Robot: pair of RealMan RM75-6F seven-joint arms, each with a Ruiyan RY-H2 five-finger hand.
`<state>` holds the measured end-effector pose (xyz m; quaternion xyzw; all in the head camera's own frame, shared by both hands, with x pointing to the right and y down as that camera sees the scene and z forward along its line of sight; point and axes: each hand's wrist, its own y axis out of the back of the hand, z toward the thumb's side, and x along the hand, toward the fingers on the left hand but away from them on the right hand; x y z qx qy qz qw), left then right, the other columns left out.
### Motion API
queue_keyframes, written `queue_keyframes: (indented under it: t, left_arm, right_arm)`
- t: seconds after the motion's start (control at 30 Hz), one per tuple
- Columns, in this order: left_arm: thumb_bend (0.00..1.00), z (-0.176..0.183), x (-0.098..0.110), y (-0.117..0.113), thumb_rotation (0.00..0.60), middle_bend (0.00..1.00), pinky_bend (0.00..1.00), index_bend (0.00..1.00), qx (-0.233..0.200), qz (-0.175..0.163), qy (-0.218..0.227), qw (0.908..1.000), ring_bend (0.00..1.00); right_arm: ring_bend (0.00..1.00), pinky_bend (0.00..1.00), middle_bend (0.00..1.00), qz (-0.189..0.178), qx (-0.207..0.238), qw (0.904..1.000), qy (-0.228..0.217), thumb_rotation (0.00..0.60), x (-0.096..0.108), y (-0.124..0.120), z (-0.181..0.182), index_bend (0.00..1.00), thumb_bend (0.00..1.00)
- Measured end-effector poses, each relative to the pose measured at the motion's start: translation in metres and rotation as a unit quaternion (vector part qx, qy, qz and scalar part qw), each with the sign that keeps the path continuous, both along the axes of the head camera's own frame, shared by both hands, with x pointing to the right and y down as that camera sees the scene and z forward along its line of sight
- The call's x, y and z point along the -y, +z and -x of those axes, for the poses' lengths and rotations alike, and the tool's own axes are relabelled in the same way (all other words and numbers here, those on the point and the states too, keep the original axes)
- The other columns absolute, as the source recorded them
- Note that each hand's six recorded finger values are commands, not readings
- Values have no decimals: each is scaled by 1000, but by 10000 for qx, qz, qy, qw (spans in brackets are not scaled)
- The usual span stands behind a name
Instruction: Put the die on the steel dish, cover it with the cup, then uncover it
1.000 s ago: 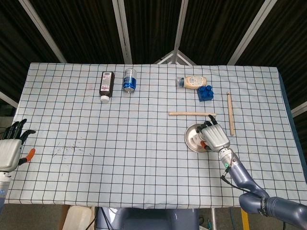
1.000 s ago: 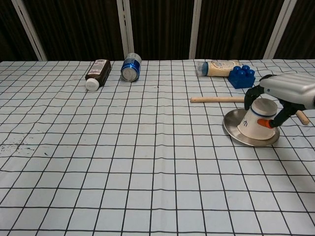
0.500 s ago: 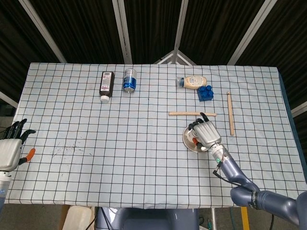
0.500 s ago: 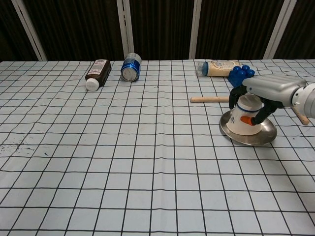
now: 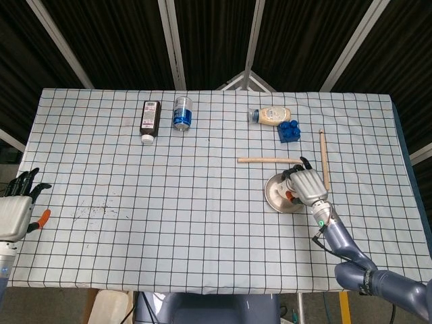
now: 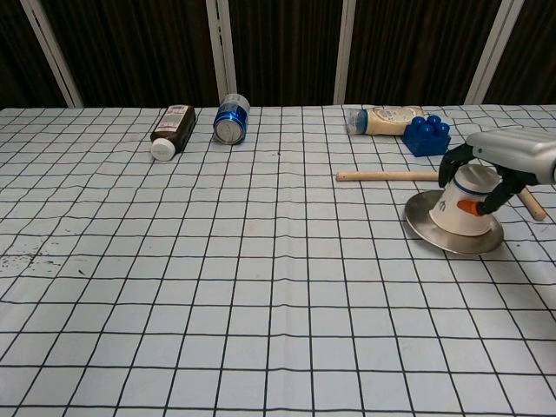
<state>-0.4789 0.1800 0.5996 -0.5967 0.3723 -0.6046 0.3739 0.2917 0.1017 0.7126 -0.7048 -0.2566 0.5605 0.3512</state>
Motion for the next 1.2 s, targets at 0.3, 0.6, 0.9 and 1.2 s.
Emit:
queue_keyframes:
  t: [0.3,0.6,0.9,1.2]
  left_arm:
    - [467,-2,-1,1,600,0,99,269,17,13,39,10000,0]
    - [467,0,0,0,600,0,99,269,6,-9,12,10000,0]
    - [468,0,0,1,600,0,99,269,11,0,17,10000,0]
    - [467,0,1,2,600,0,99,269,24,12,9,10000,0]
  right_arm:
    - [239,0,508,22,195,9995,-260,600,-22,-5,7,396,408]
    - [239,0,508,49,565,9980,-296,600,-23,-5,32,395,409]
    - [239,0,508,81,630,9979,-152,600,-5,5,38,395,408]
    - [239,0,508,66,527,9986,8,600,4,9,22,395,408]
